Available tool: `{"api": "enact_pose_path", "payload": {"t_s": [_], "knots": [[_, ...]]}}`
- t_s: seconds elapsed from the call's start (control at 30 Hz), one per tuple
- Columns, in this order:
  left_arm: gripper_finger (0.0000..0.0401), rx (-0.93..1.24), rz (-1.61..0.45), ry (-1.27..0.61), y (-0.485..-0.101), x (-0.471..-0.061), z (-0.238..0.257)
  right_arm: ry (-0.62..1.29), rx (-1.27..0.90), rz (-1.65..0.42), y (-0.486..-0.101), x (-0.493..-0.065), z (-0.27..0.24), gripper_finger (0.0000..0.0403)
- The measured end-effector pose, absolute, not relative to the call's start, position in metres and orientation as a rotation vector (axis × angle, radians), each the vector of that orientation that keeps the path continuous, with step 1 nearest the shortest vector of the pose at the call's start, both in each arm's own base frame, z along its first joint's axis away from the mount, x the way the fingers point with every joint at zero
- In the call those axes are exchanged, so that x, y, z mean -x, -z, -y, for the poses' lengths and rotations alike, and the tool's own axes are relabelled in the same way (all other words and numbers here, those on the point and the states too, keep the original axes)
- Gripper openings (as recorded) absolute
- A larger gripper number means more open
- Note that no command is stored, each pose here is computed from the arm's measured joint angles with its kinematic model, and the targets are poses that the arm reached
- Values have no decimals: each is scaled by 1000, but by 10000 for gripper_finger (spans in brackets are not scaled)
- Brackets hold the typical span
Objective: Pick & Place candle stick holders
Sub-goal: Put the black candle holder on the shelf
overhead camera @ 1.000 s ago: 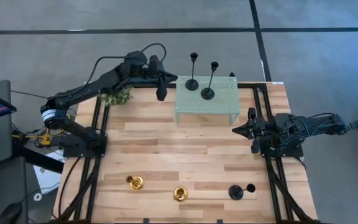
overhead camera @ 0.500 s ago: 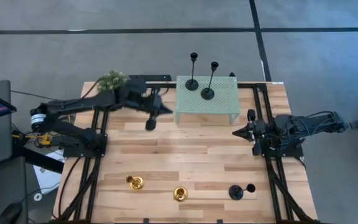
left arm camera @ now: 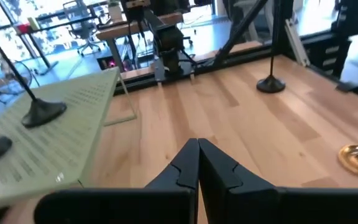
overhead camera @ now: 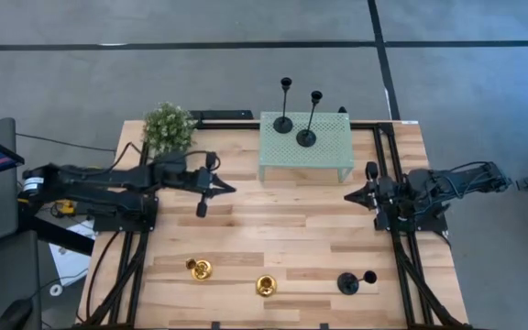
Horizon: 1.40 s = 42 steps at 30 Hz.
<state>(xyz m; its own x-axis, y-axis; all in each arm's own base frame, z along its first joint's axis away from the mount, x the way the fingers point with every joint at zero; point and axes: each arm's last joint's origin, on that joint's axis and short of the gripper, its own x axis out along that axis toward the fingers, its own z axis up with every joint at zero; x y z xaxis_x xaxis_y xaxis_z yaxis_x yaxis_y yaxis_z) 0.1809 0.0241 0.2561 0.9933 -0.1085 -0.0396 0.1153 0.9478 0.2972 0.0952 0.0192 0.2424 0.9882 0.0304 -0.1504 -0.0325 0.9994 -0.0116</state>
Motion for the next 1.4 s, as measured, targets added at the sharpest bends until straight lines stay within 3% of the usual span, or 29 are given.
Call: {"api": "enact_pose_path", "payload": {"t_s": [0.27,0.43,0.5,0.73,0.9,1.4], "knots": [[6,-249,5,125,-254,-178,-21,-32,6,-104,-255,-91,-18,0],[7,-250,15,123,-255,-178,-21,-50,-43,-266,-249,-79,-16,0],[7,-251,20,123,-256,-178,-21,-39,-69,-233,-252,-75,-15,0],[7,-252,25,122,-256,-178,-21,-178,-96,-103,-260,-54,-15,0],[7,-251,20,123,-255,-181,-21,-339,-171,-116,-260,-51,-21,0],[8,-246,0,125,-250,-186,-22,-491,-423,-473,-237,-43,-29,0]]}}
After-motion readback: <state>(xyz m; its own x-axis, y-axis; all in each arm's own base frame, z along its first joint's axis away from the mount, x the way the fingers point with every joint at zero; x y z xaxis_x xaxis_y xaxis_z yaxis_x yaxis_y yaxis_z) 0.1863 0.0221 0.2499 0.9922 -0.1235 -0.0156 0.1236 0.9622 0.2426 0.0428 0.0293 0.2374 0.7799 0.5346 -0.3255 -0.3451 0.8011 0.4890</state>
